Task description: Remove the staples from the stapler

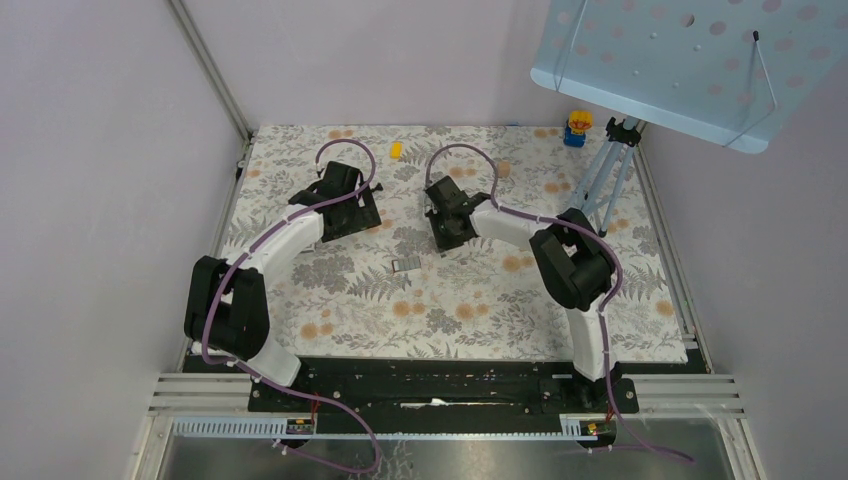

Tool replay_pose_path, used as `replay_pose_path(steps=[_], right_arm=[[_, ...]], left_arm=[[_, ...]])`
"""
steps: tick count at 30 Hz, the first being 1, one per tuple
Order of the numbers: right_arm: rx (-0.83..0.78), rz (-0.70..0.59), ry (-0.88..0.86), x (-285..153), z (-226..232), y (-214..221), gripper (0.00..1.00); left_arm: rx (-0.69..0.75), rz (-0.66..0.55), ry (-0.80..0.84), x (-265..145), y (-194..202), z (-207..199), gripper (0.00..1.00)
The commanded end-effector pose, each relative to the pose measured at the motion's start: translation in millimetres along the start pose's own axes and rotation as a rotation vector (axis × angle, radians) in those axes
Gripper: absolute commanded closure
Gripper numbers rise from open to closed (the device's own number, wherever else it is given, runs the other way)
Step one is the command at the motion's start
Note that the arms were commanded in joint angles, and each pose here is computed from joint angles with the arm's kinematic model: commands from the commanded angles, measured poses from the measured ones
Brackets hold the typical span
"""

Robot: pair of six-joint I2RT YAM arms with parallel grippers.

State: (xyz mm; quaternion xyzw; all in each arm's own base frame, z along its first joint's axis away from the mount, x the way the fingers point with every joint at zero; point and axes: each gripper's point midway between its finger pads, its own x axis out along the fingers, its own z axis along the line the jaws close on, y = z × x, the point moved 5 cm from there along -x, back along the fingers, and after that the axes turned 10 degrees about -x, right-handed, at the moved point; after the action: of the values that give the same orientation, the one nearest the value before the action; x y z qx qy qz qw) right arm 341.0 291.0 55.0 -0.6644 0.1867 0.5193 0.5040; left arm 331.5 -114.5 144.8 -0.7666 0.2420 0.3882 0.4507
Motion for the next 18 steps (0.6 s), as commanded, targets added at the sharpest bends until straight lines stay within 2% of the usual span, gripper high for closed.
replay_pose_path(steps=[1, 18], right_arm=[[-0.022, 0.101, -0.084, -13.4, 13.5, 34.4, 0.83], [-0.14, 0.106, -0.285, -44.0, 36.2, 64.9, 0.81]], left_arm=[[0.006, -0.02, 0.025, 1.4, -4.7, -2.1, 0.05], [0.005, -0.021, 0.031, -0.2, -5.3, -2.6, 0.05]])
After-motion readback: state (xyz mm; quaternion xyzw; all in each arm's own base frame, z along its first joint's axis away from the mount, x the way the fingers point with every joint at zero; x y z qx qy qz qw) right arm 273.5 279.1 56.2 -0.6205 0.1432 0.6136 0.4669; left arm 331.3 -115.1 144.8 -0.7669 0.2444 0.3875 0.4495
